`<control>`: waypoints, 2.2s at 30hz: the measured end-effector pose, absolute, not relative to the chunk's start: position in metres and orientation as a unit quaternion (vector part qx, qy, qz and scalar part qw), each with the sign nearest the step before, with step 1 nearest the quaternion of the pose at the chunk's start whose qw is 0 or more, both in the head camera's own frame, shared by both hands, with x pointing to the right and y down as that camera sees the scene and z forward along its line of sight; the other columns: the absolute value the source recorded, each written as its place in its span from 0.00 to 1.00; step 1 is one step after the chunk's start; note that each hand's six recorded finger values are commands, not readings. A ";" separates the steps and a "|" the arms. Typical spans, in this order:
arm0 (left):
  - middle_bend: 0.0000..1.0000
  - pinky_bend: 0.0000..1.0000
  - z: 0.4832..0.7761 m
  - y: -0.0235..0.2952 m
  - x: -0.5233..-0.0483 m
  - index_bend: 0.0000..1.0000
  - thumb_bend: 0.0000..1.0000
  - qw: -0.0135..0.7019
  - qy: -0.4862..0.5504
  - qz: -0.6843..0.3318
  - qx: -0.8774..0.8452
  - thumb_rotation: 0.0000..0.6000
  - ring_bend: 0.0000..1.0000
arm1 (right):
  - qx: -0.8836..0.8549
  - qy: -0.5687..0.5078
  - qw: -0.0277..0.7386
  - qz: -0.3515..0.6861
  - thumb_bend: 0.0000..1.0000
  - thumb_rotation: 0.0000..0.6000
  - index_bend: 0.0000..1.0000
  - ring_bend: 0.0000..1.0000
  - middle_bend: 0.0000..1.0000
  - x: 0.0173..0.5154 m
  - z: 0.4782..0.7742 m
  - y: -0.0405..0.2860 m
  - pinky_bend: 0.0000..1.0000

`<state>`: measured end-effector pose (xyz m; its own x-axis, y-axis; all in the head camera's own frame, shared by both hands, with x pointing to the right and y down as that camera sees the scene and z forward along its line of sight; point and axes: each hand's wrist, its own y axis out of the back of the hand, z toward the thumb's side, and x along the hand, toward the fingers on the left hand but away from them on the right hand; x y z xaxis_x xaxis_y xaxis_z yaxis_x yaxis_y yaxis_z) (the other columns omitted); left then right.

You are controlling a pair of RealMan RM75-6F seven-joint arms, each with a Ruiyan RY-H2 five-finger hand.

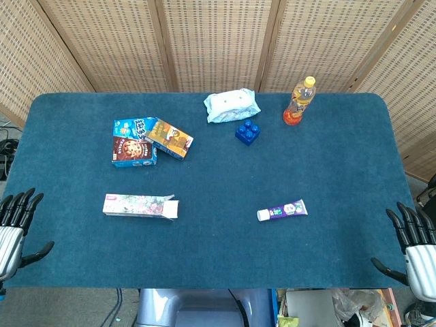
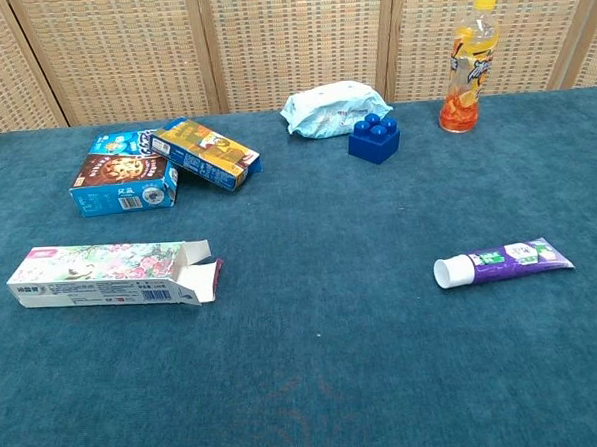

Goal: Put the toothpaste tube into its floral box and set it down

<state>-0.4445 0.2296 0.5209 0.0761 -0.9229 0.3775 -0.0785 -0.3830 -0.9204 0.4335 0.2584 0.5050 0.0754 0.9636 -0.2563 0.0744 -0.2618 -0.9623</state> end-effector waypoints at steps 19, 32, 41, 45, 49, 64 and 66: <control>0.00 0.00 0.534 0.219 -0.450 0.00 0.22 0.379 0.399 -0.572 -0.608 1.00 0.00 | -0.699 -0.288 0.385 0.530 0.00 1.00 0.03 0.00 0.03 0.391 0.585 0.206 0.00; 0.00 0.00 0.541 0.210 -0.458 0.00 0.22 0.367 0.406 -0.588 -0.595 1.00 0.00 | -0.753 -0.189 0.374 0.507 0.03 1.00 0.19 0.12 0.24 0.318 0.677 0.177 0.11; 0.00 0.00 0.544 0.209 -0.459 0.00 0.22 0.363 0.404 -0.592 -0.596 1.00 0.00 | -0.742 -0.197 0.379 0.517 0.14 1.00 0.26 0.18 0.30 0.314 0.694 0.164 0.26; 0.00 0.00 0.544 0.209 -0.460 0.00 0.22 0.362 0.405 -0.593 -0.595 1.00 0.00 | -0.730 -0.189 0.396 0.524 0.16 1.00 0.28 0.21 0.32 0.314 0.703 0.160 0.29; 0.00 0.00 0.545 0.208 -0.460 0.00 0.22 0.360 0.404 -0.595 -0.594 1.00 0.00 | -0.730 -0.186 0.399 0.523 0.19 1.00 0.31 0.22 0.34 0.308 0.710 0.159 0.29; 0.00 0.00 0.552 0.203 -0.464 0.00 0.22 0.351 0.403 -0.606 -0.589 1.00 0.00 | -0.735 -0.173 0.399 0.520 0.34 1.00 0.36 0.25 0.38 0.283 0.735 0.152 0.29; 0.00 0.00 0.553 0.202 -0.465 0.00 0.22 0.350 0.403 -0.608 -0.588 1.00 0.00 | -0.735 -0.169 0.398 0.523 0.38 1.00 0.38 0.26 0.40 0.282 0.739 0.151 0.29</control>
<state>-0.4648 0.2024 0.5526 -0.0638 -0.8999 0.4314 -0.0486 -0.4289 -0.9020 0.2818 0.1507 0.7386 0.3960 0.6644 -0.6339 -0.1676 -0.6264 -0.7613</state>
